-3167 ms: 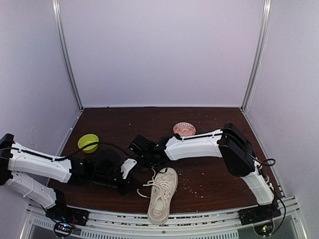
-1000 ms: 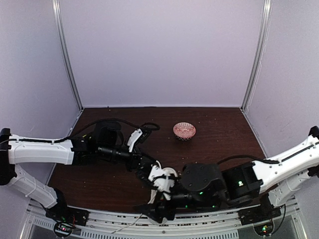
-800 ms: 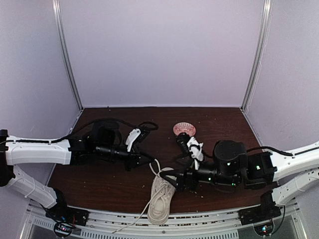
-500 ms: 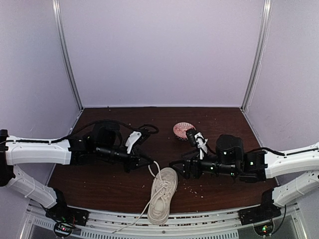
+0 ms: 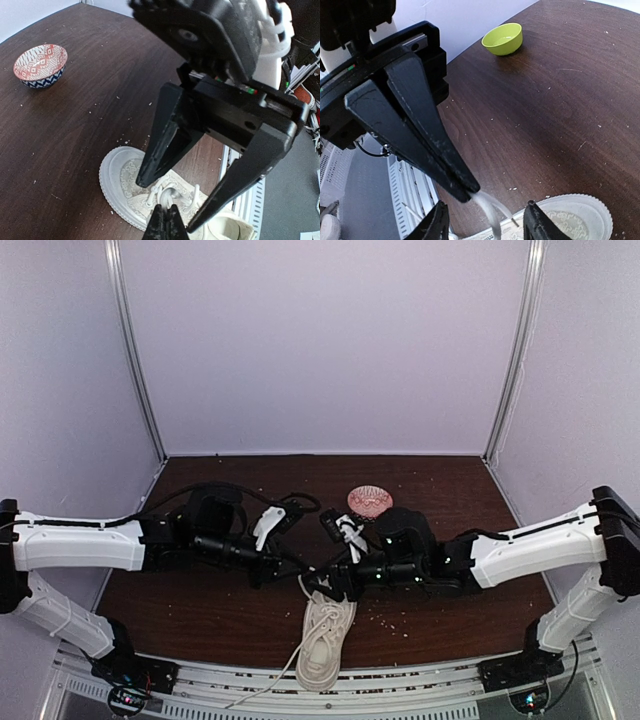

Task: Tie the shoes

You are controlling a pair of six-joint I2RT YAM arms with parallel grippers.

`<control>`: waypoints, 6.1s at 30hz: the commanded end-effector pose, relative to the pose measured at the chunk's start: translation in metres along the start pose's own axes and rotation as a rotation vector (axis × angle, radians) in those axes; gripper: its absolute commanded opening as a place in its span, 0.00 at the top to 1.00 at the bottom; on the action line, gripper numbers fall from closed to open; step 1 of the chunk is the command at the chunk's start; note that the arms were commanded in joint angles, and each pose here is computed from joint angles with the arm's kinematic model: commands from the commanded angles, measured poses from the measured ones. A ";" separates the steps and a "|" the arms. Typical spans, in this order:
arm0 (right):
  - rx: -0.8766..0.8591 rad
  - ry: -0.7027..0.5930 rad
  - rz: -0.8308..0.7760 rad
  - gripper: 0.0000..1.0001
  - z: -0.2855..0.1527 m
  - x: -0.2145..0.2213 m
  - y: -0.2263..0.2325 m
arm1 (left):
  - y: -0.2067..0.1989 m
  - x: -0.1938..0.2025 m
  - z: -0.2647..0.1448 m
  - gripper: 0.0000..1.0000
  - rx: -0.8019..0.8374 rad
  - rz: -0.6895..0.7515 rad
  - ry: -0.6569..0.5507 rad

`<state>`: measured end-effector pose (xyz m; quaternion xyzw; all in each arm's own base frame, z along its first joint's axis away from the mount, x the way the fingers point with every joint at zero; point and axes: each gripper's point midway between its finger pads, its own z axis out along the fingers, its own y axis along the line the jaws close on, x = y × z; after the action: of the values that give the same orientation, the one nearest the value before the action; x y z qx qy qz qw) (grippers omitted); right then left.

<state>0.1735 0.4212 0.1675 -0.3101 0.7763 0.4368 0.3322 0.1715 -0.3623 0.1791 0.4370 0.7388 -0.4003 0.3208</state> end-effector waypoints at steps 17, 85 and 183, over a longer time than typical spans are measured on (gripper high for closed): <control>0.121 -0.039 0.042 1.00 -0.017 -0.001 -0.031 | -0.022 0.032 0.021 0.43 -0.033 -0.029 0.015; 0.484 -0.207 0.228 1.00 -0.110 -0.024 -0.089 | -0.029 0.029 0.068 1.00 -0.039 -0.044 0.084; 0.073 -0.070 0.055 0.51 -0.012 0.052 -0.008 | -0.037 0.054 0.066 1.00 0.084 -0.211 0.046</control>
<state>0.1432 0.3889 0.1284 -0.2755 0.7787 0.4359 0.3573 0.1219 -0.3957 0.0948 0.3704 0.7947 -0.4288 0.2176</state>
